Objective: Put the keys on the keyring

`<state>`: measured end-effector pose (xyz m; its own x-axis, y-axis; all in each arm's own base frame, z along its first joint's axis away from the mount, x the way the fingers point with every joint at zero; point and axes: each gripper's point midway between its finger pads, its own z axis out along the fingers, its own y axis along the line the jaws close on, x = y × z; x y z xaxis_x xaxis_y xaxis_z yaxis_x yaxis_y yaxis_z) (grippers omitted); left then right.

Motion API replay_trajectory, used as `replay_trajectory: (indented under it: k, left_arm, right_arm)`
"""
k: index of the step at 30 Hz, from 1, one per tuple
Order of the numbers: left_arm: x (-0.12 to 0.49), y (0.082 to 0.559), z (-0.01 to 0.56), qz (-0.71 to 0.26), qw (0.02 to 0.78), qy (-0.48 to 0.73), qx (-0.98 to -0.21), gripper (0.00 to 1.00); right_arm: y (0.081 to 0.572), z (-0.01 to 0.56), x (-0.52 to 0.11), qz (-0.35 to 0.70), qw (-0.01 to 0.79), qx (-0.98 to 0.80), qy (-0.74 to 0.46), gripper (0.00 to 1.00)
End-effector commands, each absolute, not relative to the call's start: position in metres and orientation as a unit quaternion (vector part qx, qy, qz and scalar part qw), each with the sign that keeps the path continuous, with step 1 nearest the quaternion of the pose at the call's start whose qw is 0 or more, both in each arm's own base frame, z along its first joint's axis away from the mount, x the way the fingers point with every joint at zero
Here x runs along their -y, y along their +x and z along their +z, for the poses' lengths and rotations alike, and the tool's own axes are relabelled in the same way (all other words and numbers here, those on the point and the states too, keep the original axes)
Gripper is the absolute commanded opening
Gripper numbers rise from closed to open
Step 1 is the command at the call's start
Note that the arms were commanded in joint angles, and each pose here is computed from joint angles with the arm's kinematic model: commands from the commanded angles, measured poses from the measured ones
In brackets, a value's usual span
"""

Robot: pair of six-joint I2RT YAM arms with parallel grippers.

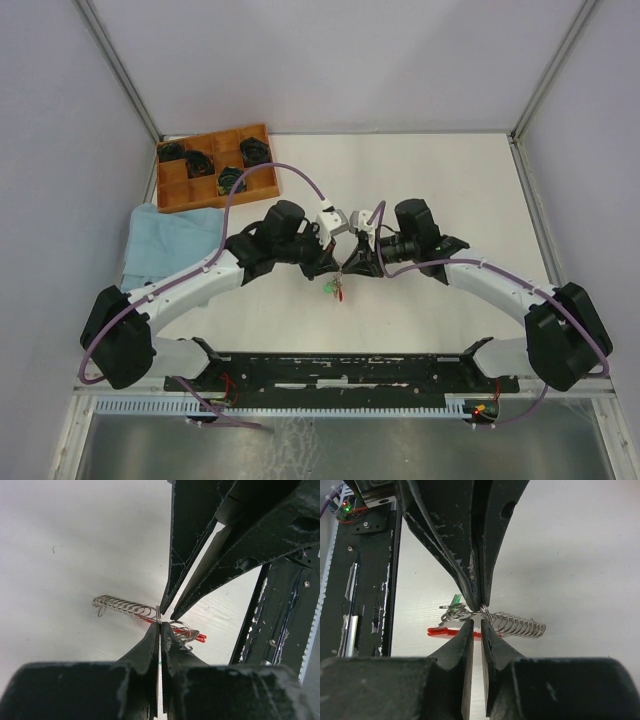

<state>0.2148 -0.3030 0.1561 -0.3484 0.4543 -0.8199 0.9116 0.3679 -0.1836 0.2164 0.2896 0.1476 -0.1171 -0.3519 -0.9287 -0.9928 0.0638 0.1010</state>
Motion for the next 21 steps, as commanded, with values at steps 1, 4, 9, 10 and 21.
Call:
replay_trajectory:
  k: [1, 4, 9, 10, 21]
  left_arm:
    - [0.3166, 0.2172, 0.1807, -0.348, 0.374, 0.48, -0.713, 0.03]
    - [0.3157, 0.218, 0.179, -0.346, 0.375, 0.479, -0.714, 0.03]
    - [0.316, 0.2186, 0.1785, -0.346, 0.377, 0.479, -0.713, 0.03]
    - [0.3161, 0.2179, 0.1783, -0.347, 0.377, 0.481, -0.712, 0.03]
    - [0.3177, 0.2155, 0.177, -0.352, 0.376, 0.488, -0.704, 0.03]
  right_arm:
    - [0.2323, 0.1736, -0.2973, 0.415, 0.433, -0.592, -0.538, 0.18]
    - [0.2343, 0.1764, -0.2953, 0.418, 0.443, -0.59, -0.529, 0.19]
    - [0.2351, 0.174, -0.2912, 0.416, 0.443, -0.595, -0.526, 0.23]
    - [0.2348, 0.1743, -0.2908, 0.417, 0.443, -0.595, -0.526, 0.23]
    - [0.2296, 0.1767, -0.296, 0.44, 0.428, -0.579, -0.536, 0.23]
